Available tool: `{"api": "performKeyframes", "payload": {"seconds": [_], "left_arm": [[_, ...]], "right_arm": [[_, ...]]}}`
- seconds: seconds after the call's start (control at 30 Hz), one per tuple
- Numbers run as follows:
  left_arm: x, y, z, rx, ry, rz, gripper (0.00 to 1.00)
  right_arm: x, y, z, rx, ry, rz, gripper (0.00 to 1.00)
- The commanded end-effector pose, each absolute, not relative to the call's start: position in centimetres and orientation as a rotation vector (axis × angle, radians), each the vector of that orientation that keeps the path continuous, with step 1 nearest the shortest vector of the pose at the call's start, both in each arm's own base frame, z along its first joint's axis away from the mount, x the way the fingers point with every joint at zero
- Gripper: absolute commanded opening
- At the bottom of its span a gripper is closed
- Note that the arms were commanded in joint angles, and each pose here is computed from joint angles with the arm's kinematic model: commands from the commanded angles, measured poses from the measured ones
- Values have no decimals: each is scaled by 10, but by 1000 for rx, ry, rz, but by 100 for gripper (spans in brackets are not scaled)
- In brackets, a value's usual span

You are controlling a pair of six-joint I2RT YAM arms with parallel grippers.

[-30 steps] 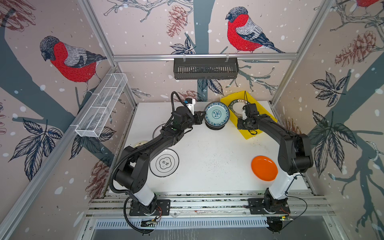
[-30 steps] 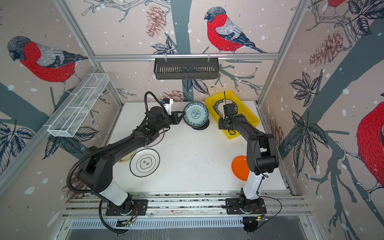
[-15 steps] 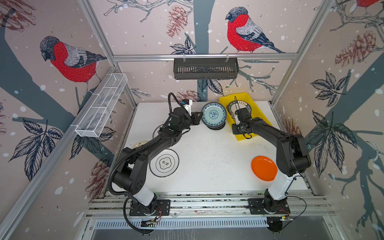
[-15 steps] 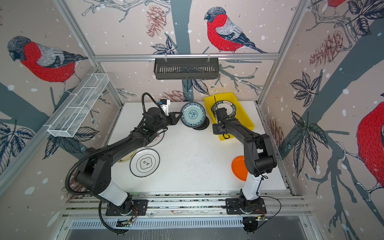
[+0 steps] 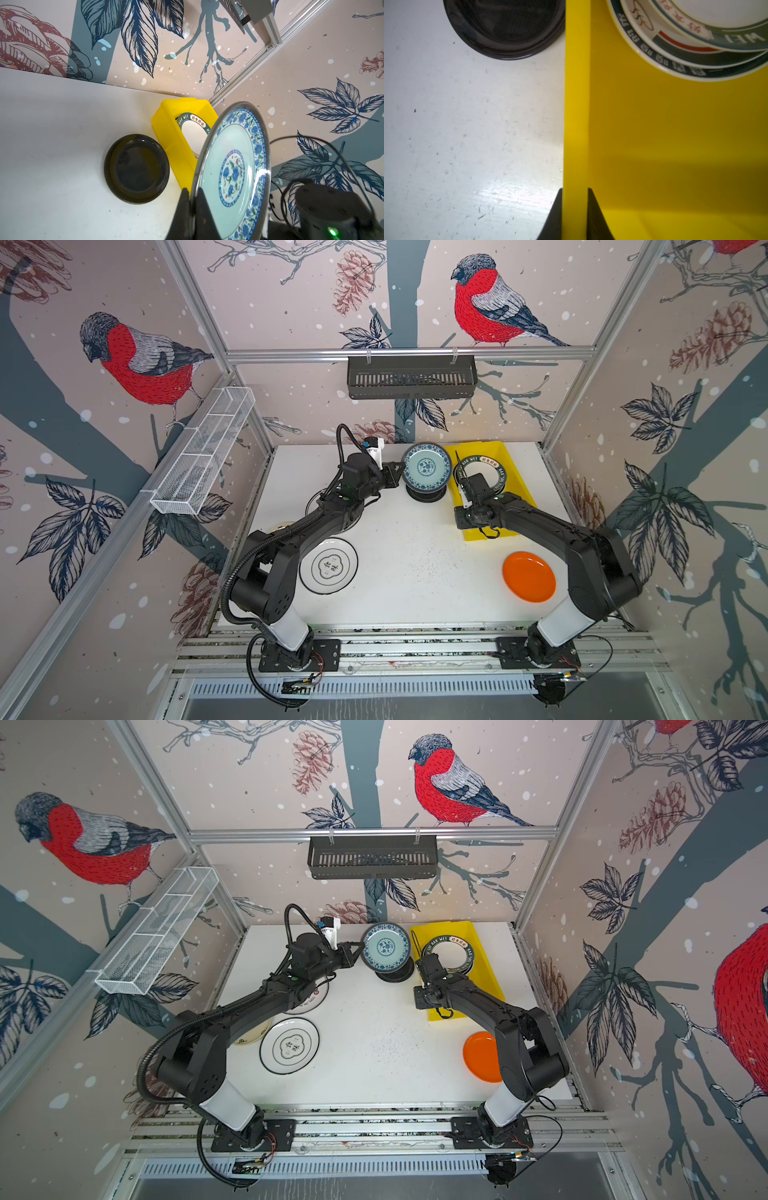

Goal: Place the plates into the plastic bin on the countertop

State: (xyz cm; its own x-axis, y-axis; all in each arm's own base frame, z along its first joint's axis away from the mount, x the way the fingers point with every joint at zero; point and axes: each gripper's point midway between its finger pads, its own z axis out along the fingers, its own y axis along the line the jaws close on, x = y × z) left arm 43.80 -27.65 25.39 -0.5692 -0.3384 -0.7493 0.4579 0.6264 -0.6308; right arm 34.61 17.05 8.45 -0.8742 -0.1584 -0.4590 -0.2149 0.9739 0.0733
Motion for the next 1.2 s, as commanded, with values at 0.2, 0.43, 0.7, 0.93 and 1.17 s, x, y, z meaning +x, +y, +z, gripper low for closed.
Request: {"api": "performKeyframes", "payload": {"seconds": [0.2, 0.43, 0.7, 0.93, 1.17], "left_arm": [[459, -302, 249, 151, 1904, -1131, 0], [465, -327, 234, 226, 1967, -1111, 0], [477, -339, 216, 241, 2010, -1074, 0], [495, -360, 192, 267, 2068, -1034, 0], [509, -379, 169, 268, 2117, -1038, 0]], "right_arm": [[312, 212, 98, -379, 2622, 351, 18], [293, 223, 115, -432, 2588, 458, 38], [293, 209, 150, -358, 2471, 443, 73], [303, 190, 212, -208, 2264, 435, 84], [298, 161, 249, -71, 2084, 442, 91]]}}
